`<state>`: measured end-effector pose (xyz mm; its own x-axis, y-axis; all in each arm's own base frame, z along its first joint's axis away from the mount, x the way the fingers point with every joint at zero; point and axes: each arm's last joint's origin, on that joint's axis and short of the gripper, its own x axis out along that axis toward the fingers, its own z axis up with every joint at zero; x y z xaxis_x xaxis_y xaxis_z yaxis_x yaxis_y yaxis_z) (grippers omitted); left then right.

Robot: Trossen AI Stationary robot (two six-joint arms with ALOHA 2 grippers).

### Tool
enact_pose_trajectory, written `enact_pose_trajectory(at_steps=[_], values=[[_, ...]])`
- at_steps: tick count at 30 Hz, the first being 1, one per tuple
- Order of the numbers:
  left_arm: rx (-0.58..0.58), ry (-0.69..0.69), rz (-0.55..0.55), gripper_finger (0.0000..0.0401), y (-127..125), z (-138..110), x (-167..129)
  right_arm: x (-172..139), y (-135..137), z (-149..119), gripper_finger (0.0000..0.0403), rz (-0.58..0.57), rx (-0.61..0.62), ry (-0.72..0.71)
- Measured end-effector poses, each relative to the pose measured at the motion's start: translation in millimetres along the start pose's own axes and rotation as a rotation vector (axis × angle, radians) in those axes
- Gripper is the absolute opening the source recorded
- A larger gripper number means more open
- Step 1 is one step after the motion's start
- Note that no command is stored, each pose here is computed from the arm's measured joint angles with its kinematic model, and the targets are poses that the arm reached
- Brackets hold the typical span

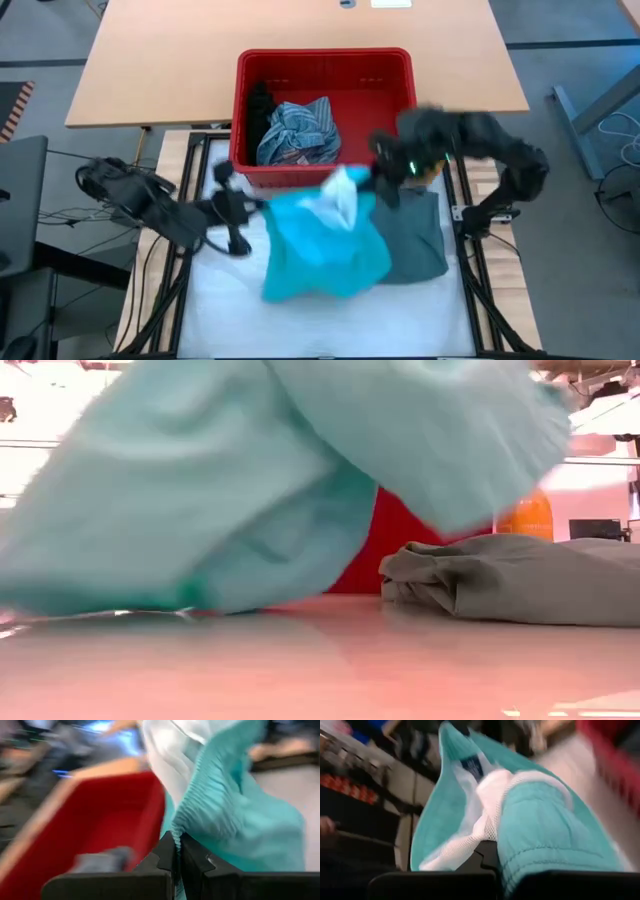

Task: Fold Laundry from Bin
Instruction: Fold the sky blue shorts

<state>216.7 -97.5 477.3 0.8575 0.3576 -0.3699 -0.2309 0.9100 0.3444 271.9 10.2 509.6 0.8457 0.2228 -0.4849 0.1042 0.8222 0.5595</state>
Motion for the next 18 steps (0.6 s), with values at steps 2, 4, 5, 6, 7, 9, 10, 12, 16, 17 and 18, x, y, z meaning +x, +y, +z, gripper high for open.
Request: enact_pose_trajectory(at_steps=[2,4,5,6,7,9,10,12,16,17,18], values=[[0.003,-0.028,0.116,0.0000,14.7,8.2,-9.3,-3.8,-8.1,26.6,0.0023,0.030,-0.035,-0.056],[0.004,-0.056,0.186,0.0000,26.3,15.8,-19.1,3.1,-18.0,40.7,0.0023,0.114,-0.043,-0.104],[0.001,-0.068,0.194,0.0000,31.2,19.0,-23.8,-0.2,-23.9,43.6,0.0023,0.147,-0.036,-0.115],[-0.004,-0.076,0.193,0.0000,34.9,21.1,-27.3,2.3,-30.1,43.3,0.0023,0.152,-0.006,-0.088],[-0.020,-0.085,0.183,0.0000,37.0,22.6,-29.7,4.6,-33.3,40.2,0.0023,0.136,0.019,-0.054],[-0.078,-0.077,0.107,0.0000,36.4,21.1,-31.4,0.3,-35.0,23.9,0.0023,0.070,0.045,0.070],[-0.115,-0.047,0.036,0.0000,33.6,17.1,-31.3,3.8,-34.6,11.6,0.0023,0.021,0.054,0.171],[-0.215,0.090,-0.140,0.0000,22.5,3.6,-26.8,9.1,-30.0,-11.6,0.0023,-0.104,0.049,0.333],[-0.274,0.459,-0.277,0.0000,-32.3,-36.0,6.0,49.9,-4.3,-56.2,0.0023,-0.253,-0.046,0.489],[-0.244,0.515,-0.286,0.0000,-51.7,-48.6,15.9,63.3,5.0,-68.0,0.0023,-0.238,-0.076,0.494],[-0.222,0.545,-0.291,0.0000,-71.7,-61.6,26.5,78.8,13.4,-78.6,0.0023,-0.211,-0.103,0.493]])
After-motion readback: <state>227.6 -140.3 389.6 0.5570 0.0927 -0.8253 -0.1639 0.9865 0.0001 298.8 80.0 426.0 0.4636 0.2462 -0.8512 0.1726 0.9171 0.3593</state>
